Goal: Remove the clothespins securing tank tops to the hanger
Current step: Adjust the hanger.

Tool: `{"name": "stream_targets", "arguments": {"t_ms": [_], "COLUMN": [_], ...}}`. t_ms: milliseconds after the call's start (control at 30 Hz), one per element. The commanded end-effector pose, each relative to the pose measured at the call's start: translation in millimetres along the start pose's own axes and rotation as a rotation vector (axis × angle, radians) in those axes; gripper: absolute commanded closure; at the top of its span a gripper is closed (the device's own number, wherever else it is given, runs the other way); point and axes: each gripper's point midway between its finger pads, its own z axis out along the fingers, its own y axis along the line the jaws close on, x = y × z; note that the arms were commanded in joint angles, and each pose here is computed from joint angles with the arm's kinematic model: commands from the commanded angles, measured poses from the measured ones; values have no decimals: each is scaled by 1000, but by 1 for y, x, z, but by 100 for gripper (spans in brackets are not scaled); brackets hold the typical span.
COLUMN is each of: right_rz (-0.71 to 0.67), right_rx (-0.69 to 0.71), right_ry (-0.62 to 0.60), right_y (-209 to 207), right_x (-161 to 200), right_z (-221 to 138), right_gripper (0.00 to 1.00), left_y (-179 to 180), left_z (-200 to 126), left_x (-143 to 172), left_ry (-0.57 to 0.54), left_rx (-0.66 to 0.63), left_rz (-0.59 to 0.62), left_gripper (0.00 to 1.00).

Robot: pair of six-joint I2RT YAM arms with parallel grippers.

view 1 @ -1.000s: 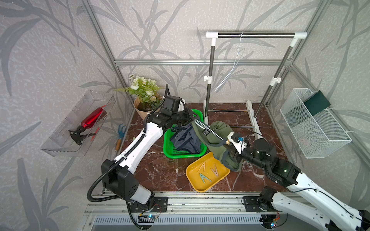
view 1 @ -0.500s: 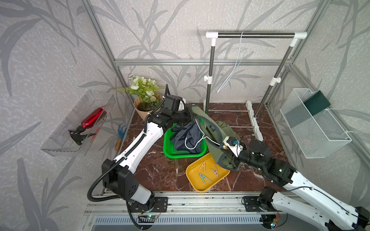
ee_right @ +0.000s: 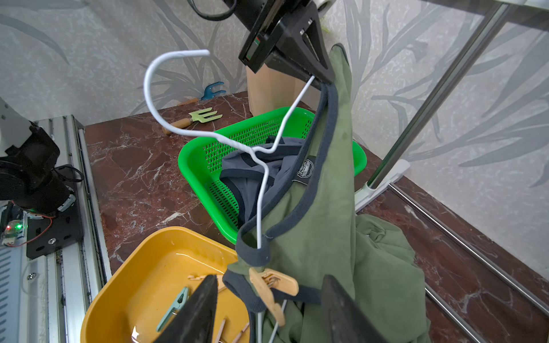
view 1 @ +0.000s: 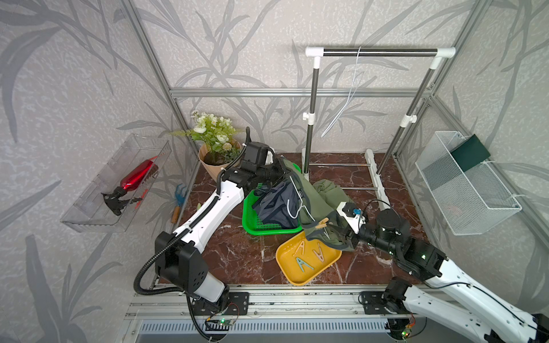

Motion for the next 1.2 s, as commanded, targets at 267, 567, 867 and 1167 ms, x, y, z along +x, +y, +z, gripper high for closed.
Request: {"name": "stream_targets", "arguments": {"t_ms": [267, 567, 867, 1167], "right_rz": [49, 275, 432, 499], "right_rx": [-56, 20, -34, -140], "right_ry": [20, -26, -70, -68], "right_y": [12, -27, -40, -32], "right_x": [3, 17, 28, 36], "right_z": [10, 7, 8, 28], "right_gripper": [31, 24, 24, 24], "left_y": [-11, -5, 33, 63], "left_z": [-4, -5, -12, -23], "left_x": [-13, -10, -20, -26], "left_ry": [-57, -43, -78, -113], "left_rx": [44, 112, 232, 262], "left_rz": [-28, -81, -321, -468], "left_gripper": [100, 100, 100, 100]}}
